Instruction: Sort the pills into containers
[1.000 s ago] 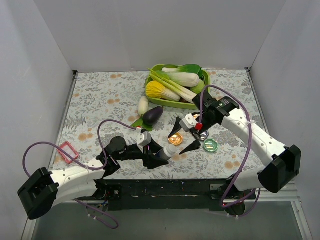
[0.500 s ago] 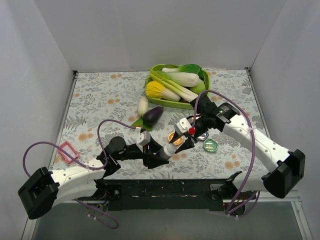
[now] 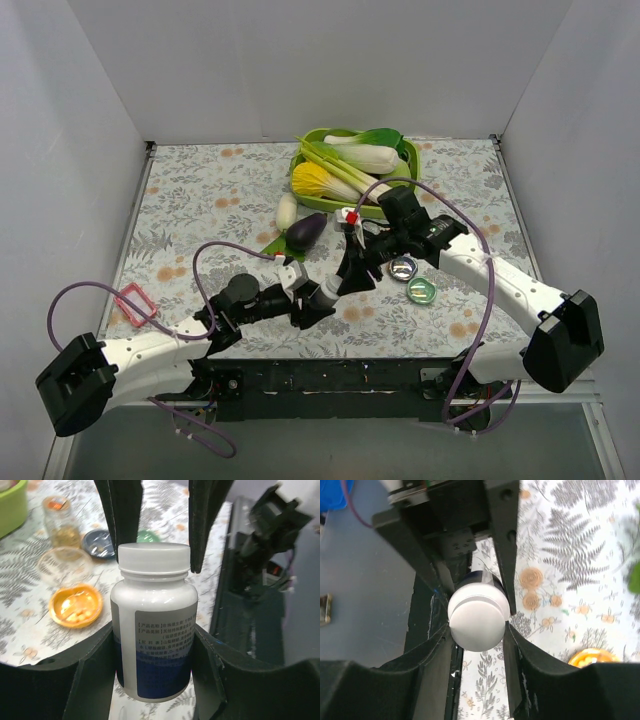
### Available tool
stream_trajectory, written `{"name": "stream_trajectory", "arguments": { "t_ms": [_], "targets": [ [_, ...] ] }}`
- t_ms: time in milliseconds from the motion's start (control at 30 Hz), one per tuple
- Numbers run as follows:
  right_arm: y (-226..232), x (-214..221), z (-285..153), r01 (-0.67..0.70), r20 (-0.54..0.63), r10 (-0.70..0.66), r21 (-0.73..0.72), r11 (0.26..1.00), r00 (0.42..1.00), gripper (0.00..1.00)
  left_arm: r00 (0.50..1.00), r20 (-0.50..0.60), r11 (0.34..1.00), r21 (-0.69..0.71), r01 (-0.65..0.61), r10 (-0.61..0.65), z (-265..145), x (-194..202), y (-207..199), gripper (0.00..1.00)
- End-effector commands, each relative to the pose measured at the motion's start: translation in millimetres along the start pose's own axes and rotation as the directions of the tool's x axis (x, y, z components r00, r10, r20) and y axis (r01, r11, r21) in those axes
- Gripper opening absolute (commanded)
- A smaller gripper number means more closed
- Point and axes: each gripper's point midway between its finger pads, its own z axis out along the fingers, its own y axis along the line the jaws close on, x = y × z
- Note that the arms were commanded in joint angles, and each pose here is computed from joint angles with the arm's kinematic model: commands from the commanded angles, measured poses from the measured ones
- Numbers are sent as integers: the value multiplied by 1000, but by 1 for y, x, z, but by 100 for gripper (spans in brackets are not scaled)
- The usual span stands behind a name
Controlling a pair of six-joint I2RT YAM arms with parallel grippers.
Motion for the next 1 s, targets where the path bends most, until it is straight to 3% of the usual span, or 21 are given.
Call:
{"name": "stream_trajectory", "arguments": {
  "t_ms": [0, 67, 100, 200, 300, 433, 467, 533, 567, 633, 800, 967],
  "targets": [
    [6, 13, 19, -356, -1, 356, -12, 934, 934, 17, 976, 153, 957, -271, -106, 152, 10, -67, 49, 0],
    [3, 11, 18, -324, 5, 324, 2, 946, 946, 31, 979, 135, 956, -273, -109, 150, 11, -58, 52, 0],
    [1, 11, 16, -281, 5, 281, 13, 960, 960, 50, 980, 135, 957, -270, -103, 144, 11, -56, 52, 0],
    [0, 0, 3, -211, 30, 210, 21, 977, 977, 81, 983, 133, 968, -232, -92, 125, 9, -45, 44, 0],
    [-3, -11, -18, -85, 56, 82, 48, 995, 995, 93, 990, 101, 984, -154, -86, 103, 5, -31, 29, 0],
    [1, -8, -37, 109, 37, -112, 62, 992, 993, 96, 994, 66, 995, -51, -84, 87, -3, -18, 8, 0],
    [9, -7, -40, 226, 36, -228, 46, 973, 973, 96, 995, 57, 997, -30, -76, 78, -5, -15, 4, 0],
    [15, -2, -41, 319, 37, -320, 35, 947, 947, 97, 997, 47, 998, 11, -68, 68, -9, -14, -5, 0],
    [20, -6, -43, 437, 55, -438, 28, 899, 897, 97, 997, 44, 997, 30, -65, 63, -11, -13, -9, 0],
    [30, -5, -45, 511, 68, -509, -5, 860, 858, 98, 998, 42, 997, 61, -49, 46, -13, -14, -17, 0],
    [40, -19, -35, 561, 181, -541, -85, 823, 821, 96, 1000, 19, 984, 176, -16, 13, -12, -14, -37, 0],
    [47, -21, -15, 556, 171, -530, -177, 812, 830, 92, 1000, 18, 975, 222, 5, -10, -8, -17, -44, 0]
  ]
}}
